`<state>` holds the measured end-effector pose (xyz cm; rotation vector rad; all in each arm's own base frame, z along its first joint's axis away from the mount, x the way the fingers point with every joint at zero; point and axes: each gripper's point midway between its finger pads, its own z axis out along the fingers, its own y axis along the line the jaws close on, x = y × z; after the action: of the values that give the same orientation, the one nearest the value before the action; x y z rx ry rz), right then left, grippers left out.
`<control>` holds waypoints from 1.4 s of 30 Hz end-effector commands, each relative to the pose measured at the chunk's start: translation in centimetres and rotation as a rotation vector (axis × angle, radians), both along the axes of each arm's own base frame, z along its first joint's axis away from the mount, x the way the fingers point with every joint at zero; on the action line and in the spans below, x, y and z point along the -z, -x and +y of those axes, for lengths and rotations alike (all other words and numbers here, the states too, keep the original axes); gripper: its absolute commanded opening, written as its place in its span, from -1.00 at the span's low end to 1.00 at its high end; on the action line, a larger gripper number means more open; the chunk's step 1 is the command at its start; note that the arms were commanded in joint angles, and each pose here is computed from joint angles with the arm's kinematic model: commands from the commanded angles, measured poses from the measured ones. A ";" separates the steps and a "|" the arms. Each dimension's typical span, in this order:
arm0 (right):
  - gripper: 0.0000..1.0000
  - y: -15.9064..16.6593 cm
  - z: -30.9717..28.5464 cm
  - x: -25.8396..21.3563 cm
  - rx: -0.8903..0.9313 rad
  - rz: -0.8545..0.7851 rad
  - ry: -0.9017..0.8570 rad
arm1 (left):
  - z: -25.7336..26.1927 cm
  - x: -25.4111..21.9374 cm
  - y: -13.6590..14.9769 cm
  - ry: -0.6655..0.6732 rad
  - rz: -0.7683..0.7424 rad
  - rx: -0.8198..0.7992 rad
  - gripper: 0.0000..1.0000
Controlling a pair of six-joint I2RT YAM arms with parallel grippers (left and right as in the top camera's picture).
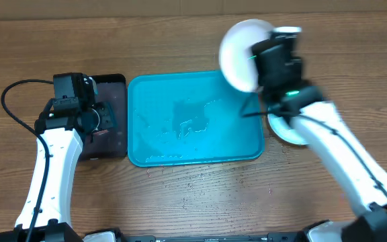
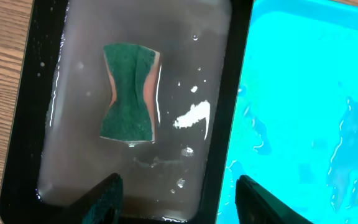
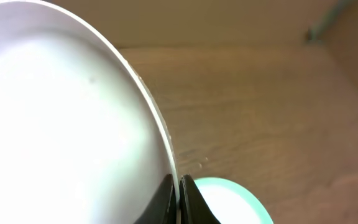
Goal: Clean dirty plates on tray and stack at the side
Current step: 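Carry the white plate right and stack it on the plate pile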
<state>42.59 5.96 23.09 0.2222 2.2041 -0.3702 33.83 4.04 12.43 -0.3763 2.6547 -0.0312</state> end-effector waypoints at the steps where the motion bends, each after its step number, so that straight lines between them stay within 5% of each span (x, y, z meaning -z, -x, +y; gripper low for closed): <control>1: -0.93 -0.1 -2.8 0.0 0.065 0.014 -0.349 | -0.1 -0.3 0.1 0.014 -0.017 -0.005 0.22; 6: -0.93 2.4 -10.7 4.5 0.268 0.152 -0.622 | -0.1 -0.3 0.1 0.014 -0.016 -0.004 0.29; 12: -0.93 6.0 -16.4 8.6 0.442 0.246 -0.746 | -0.1 -0.3 0.1 0.014 -0.016 -0.004 0.36; 27: -0.92 9.8 -15.7 15.3 0.471 0.367 -0.795 | -0.1 -0.2 0.1 0.017 -0.013 -0.003 0.41; 35: -0.29 8.7 -14.0 14.8 0.373 0.356 -0.861 | -0.3 -0.2 0.2 0.024 -0.013 0.000 0.44; 42: 0.26 6.1 -9.0 12.9 0.049 0.330 -0.910 | -1.5 -0.5 -0.4 0.082 -0.040 0.035 0.79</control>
<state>35.18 -6.85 9.00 0.9910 2.5419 0.4645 34.08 3.35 12.51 -0.3618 2.6478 -0.0868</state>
